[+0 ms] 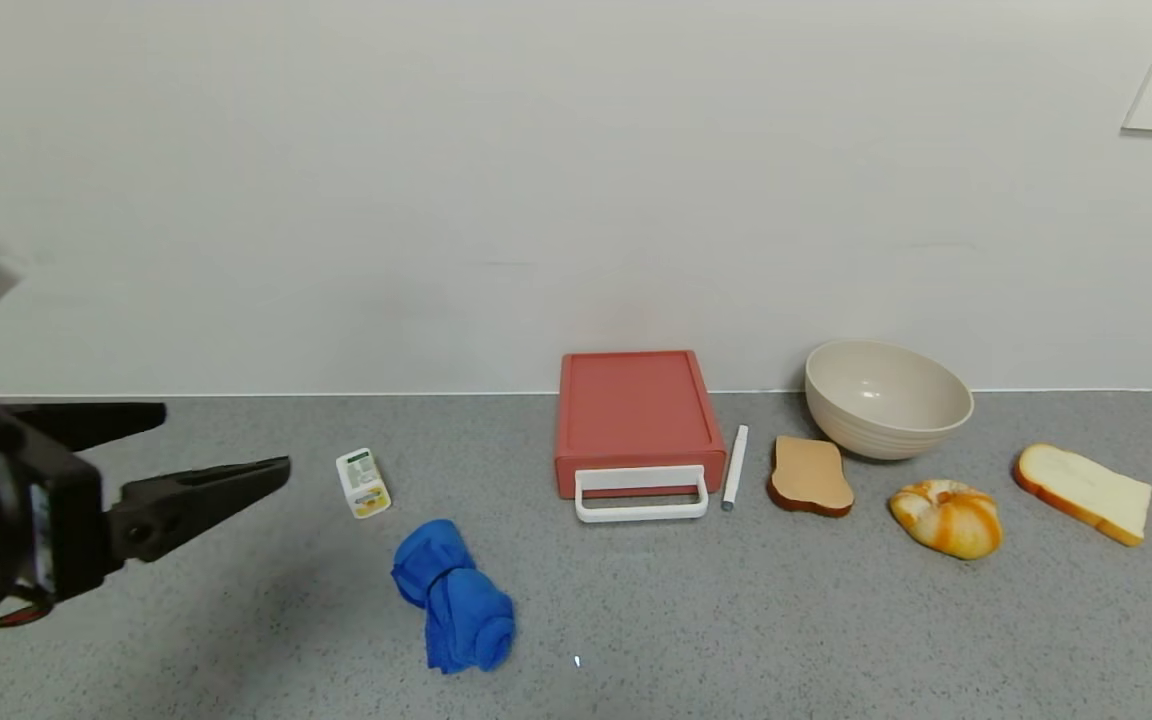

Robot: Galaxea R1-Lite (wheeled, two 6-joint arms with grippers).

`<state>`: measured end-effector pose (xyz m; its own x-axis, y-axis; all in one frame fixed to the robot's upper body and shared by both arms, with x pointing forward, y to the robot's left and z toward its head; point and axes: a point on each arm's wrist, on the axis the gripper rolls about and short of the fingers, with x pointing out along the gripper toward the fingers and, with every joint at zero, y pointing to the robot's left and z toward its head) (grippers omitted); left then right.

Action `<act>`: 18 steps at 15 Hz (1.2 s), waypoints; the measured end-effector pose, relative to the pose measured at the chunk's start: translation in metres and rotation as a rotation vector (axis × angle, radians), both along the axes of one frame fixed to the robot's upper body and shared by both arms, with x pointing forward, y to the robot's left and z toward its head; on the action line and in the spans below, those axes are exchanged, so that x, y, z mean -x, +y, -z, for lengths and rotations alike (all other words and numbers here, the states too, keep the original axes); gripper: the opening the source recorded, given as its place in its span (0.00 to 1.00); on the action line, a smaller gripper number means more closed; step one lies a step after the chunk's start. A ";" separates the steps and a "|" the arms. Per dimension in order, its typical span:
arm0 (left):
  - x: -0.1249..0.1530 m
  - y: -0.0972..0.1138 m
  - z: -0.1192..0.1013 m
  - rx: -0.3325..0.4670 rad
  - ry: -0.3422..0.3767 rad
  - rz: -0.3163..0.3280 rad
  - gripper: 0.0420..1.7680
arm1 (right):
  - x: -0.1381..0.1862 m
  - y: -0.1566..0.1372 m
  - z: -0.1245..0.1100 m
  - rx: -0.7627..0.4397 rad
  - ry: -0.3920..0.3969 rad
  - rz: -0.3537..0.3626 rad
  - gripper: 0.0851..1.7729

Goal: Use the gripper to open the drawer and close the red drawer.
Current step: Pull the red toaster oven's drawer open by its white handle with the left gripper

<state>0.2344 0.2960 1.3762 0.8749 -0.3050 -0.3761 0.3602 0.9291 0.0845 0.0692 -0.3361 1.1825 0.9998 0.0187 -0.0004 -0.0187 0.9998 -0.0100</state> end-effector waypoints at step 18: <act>-0.102 -0.100 0.030 -0.096 0.189 0.307 0.04 | 0.000 0.000 0.000 0.001 0.000 -0.001 0.96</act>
<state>0.3368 0.1960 1.3463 0.6608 -0.4974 -0.5621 0.6380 0.7667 0.0715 0.0692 -0.3360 1.1825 0.9998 0.0196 -0.0004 -0.0196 0.9997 -0.0108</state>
